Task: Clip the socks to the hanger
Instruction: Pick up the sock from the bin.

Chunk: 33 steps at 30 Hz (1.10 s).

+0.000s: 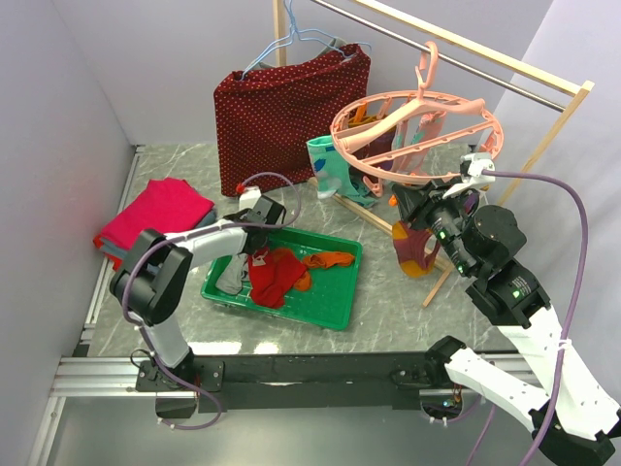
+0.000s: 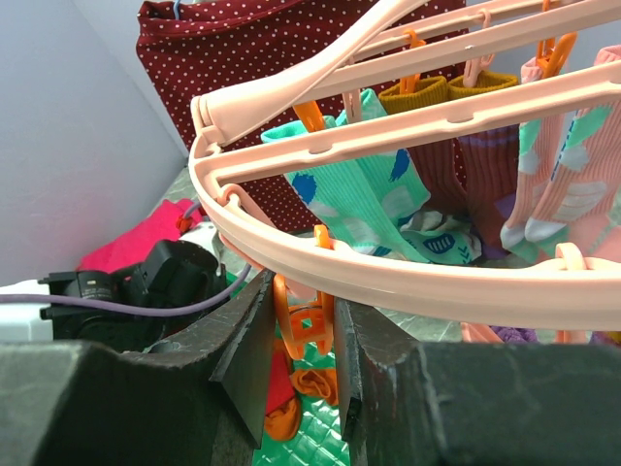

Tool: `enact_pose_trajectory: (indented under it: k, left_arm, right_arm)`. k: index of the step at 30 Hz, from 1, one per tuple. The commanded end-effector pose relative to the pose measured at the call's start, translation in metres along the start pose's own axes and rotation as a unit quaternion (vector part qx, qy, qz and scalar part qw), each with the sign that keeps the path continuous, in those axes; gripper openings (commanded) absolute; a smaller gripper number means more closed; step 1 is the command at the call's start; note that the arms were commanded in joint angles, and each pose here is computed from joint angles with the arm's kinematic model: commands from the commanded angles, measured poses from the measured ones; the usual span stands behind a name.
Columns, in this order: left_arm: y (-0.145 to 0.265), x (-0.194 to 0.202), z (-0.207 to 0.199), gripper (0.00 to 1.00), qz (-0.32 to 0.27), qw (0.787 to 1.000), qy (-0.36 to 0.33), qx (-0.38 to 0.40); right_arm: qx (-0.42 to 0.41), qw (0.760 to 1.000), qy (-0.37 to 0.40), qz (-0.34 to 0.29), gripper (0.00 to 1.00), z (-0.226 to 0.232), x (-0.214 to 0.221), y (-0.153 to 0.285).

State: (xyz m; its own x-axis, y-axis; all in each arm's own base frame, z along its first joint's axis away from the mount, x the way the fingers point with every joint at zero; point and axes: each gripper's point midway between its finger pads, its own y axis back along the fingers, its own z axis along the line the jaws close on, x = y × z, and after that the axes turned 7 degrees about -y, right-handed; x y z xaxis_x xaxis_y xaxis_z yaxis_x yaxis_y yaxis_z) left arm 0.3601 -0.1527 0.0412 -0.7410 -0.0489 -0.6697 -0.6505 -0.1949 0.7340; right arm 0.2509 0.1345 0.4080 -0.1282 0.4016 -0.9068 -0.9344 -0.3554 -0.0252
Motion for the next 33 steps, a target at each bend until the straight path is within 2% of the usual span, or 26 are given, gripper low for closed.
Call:
enact_pose_trajectory:
  k: [1, 2, 7, 9, 10, 11, 13, 15, 17, 18, 20, 21, 24, 27, 28, 30, 31, 33]
  left_arm:
    - [0.032, -0.045, -0.001, 0.04, -0.066, 0.998, 0.013, 0.012]
    - [0.046, -0.054, -0.005, 0.01, -0.083, 0.996, 0.012, 0.026]
    - [0.105, -0.088, -0.029, 0.01, -0.168, 0.981, -0.031, 0.095]
    - [0.146, -0.108, -0.048, 0.01, -0.221, 0.962, -0.032, 0.158]
    - [0.158, -0.110, -0.054, 0.01, -0.238, 0.952, -0.065, 0.183]
    - [0.182, -0.114, -0.074, 0.01, -0.264, 0.931, -0.076, 0.239]
    - [0.215, -0.116, -0.082, 0.01, -0.302, 0.902, -0.115, 0.286]
    - [0.257, -0.118, -0.101, 0.01, -0.341, 0.857, -0.141, 0.359]
    - [0.284, -0.113, -0.114, 0.01, -0.355, 0.822, -0.163, 0.414]
    - [0.305, -0.108, -0.122, 0.01, -0.365, 0.788, -0.181, 0.462]
    - [0.327, -0.104, -0.130, 0.01, -0.371, 0.753, -0.199, 0.506]
    - [0.338, -0.096, -0.138, 0.01, -0.368, 0.726, -0.219, 0.538]
    - [0.357, -0.090, -0.152, 0.01, -0.359, 0.685, -0.247, 0.584]
    - [0.369, -0.089, -0.165, 0.01, -0.354, 0.656, -0.260, 0.614]
    - [0.380, -0.089, -0.168, 0.01, -0.355, 0.636, -0.264, 0.632]
    - [0.382, -0.087, -0.176, 0.02, -0.348, 0.623, -0.271, 0.646]
    - [0.392, -0.089, -0.178, 0.02, -0.352, 0.606, -0.273, 0.659]
    - [0.393, -0.089, -0.185, 0.02, -0.350, 0.596, -0.278, 0.667]
  right_arm:
    - [-0.003, 1.000, 0.000, -0.026, 0.00, 0.002, -0.014, 0.001]
    - [-0.004, 1.000, -0.001, -0.025, 0.00, 0.002, -0.013, 0.001]
    - [-0.005, 1.000, -0.002, -0.029, 0.00, 0.003, -0.015, 0.001]
    - [-0.005, 0.999, -0.003, -0.031, 0.00, 0.003, -0.017, 0.002]
    - [-0.006, 0.999, -0.003, -0.033, 0.00, 0.003, -0.018, 0.003]
    - [-0.006, 0.999, -0.003, -0.032, 0.00, 0.003, -0.018, 0.003]
    - [-0.006, 0.999, -0.004, -0.033, 0.00, 0.004, -0.019, 0.004]
    - [-0.006, 0.999, -0.004, -0.032, 0.00, 0.004, -0.018, 0.004]
    - [-0.008, 0.999, -0.007, -0.031, 0.00, 0.005, -0.017, 0.003]
    - [-0.009, 0.999, -0.007, -0.031, 0.00, 0.005, -0.017, 0.003]
    - [-0.013, 0.999, -0.007, -0.029, 0.00, 0.006, -0.017, 0.003]
    - [-0.014, 0.999, -0.006, -0.029, 0.00, 0.007, -0.016, 0.003]
    - [-0.016, 0.999, -0.007, -0.028, 0.00, 0.007, -0.016, 0.003]
    - [-0.021, 0.999, -0.007, -0.030, 0.00, 0.009, -0.018, 0.005]
    - [-0.021, 0.999, -0.006, -0.030, 0.00, 0.009, -0.018, 0.005]
    - [-0.028, 0.999, -0.001, -0.028, 0.00, 0.011, -0.018, 0.005]
    - [-0.031, 0.999, -0.001, -0.027, 0.00, 0.012, -0.017, 0.005]
    - [-0.039, 0.999, 0.000, -0.025, 0.00, 0.015, -0.016, 0.006]
